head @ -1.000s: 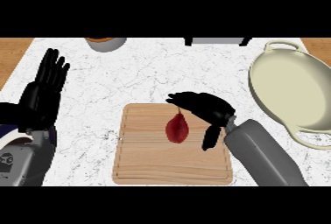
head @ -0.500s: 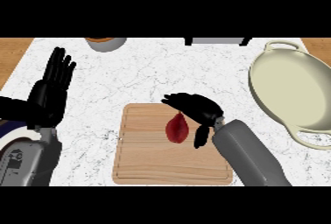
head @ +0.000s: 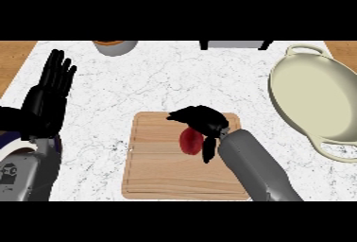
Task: Pick the pear from the cutting board and place it in the pot
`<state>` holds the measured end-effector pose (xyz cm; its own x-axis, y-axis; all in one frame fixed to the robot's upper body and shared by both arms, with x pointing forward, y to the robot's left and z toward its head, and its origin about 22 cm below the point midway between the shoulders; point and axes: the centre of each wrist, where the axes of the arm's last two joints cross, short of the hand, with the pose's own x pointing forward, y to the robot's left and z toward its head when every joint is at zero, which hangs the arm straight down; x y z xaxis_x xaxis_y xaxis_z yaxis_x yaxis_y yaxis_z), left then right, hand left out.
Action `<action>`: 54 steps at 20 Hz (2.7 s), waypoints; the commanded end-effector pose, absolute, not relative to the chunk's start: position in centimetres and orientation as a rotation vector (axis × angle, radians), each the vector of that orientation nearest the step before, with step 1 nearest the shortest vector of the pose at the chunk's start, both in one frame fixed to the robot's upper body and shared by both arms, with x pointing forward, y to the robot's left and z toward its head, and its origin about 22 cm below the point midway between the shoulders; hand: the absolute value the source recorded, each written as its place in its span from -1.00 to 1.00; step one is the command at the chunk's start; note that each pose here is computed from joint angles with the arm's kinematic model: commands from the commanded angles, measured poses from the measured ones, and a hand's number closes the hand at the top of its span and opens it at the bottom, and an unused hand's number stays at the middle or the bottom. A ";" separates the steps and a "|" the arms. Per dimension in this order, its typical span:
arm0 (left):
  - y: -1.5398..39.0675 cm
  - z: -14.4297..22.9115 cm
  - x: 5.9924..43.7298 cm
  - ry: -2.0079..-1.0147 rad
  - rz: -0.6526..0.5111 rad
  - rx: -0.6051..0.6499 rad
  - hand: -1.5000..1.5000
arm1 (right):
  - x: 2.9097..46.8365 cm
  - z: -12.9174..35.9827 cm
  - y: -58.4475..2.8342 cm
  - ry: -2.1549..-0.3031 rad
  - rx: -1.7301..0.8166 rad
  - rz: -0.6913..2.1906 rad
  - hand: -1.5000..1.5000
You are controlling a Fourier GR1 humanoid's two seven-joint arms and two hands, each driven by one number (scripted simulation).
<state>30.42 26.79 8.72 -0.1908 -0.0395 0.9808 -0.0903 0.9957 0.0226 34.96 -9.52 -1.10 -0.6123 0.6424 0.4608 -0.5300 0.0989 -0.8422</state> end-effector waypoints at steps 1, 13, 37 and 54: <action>27.5 10.3 30.2 -1.781 0.043 0.091 0.00 | 35.2 -2.0 -8.2 -1.527 -0.059 1.766 1.00; 27.4 7.3 30.2 -1.759 0.044 0.105 0.00 | 32.5 -3.2 -7.0 -1.695 -0.130 1.720 1.00; 28.7 7.7 30.0 -1.756 0.071 0.141 0.00 | 16.3 13.1 -13.0 -1.889 -1.001 0.887 1.00; 27.3 9.1 30.9 -1.755 0.063 0.104 0.00 | 24.2 16.9 -33.0 -1.666 -1.238 0.666 1.00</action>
